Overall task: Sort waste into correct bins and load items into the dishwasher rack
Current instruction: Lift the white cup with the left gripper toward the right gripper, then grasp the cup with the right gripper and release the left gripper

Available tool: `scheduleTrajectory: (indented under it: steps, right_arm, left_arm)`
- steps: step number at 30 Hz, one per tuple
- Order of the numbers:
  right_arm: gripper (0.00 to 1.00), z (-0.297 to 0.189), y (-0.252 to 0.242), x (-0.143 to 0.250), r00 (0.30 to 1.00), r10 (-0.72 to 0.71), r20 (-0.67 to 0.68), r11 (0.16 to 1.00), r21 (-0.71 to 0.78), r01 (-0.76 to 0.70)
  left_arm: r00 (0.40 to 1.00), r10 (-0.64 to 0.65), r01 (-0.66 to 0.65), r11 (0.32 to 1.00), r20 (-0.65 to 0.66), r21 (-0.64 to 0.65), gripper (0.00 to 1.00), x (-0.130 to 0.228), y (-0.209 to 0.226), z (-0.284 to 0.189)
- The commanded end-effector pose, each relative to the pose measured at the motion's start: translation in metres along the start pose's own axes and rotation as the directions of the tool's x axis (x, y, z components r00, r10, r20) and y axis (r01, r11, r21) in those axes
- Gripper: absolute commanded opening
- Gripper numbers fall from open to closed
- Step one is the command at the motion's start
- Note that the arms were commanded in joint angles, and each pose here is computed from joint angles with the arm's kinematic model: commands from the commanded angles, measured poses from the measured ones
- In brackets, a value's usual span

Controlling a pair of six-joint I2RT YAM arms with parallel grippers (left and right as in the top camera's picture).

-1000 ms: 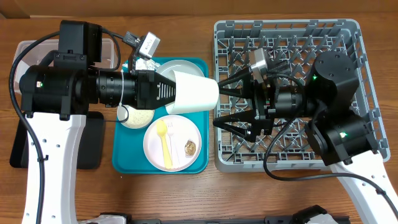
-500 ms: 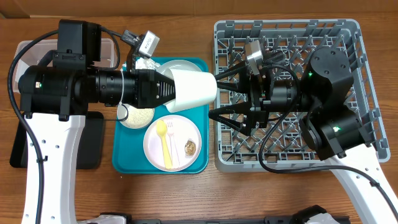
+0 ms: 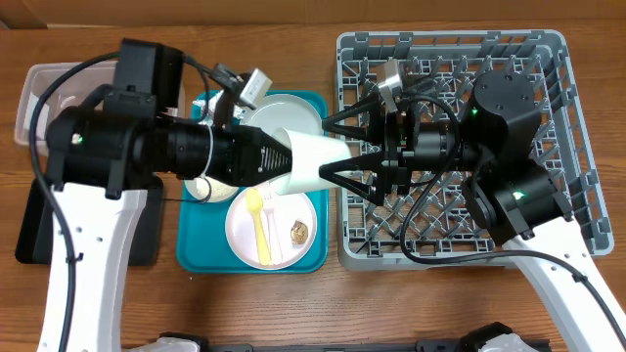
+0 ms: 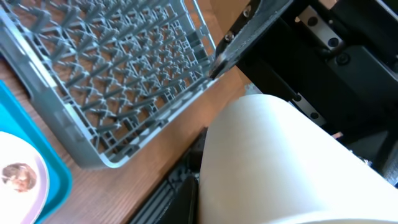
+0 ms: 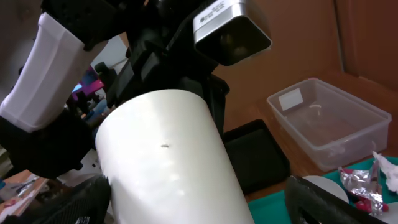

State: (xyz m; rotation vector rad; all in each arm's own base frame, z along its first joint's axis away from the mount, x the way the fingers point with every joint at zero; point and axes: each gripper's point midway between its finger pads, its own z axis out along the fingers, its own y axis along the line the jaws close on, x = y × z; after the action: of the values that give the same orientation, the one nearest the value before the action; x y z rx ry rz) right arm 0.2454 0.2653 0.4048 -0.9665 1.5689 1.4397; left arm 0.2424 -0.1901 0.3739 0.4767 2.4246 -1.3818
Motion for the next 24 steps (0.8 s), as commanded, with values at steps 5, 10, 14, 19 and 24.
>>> scheduleTrajectory:
  steps: [5,10,14,19,24]
  right_arm:
    - [0.93,0.0,-0.002,-0.003,1.0,0.001,0.0,1.0,0.024,-0.001]
    - [0.93,0.004,0.026,0.001,0.996,-0.089,-0.022,0.989,-0.12,0.086]
    - [0.94,0.0,0.047,0.003,0.985,-0.169,-0.022,0.957,-0.243,0.158]
    - [0.97,-0.004,0.061,0.005,0.98,-0.198,-0.025,0.929,-0.324,0.179]
    - [0.98,-0.006,0.067,0.005,0.974,-0.224,-0.02,0.912,-0.356,0.202]
  left_arm:
    - [0.994,0.066,-0.064,0.998,0.086,-0.027,0.04,0.002,-0.011,-0.024]
    - [0.994,0.067,-0.067,0.998,0.085,-0.004,0.04,0.002,-0.015,-0.024]
    - [0.994,0.076,-0.085,0.991,0.084,0.108,0.04,0.004,-0.034,-0.025]
    - [0.992,0.088,-0.099,0.987,0.089,0.126,0.04,0.004,-0.039,-0.026]
    - [0.99,0.104,-0.116,0.985,0.097,0.127,0.04,0.002,-0.039,-0.026]
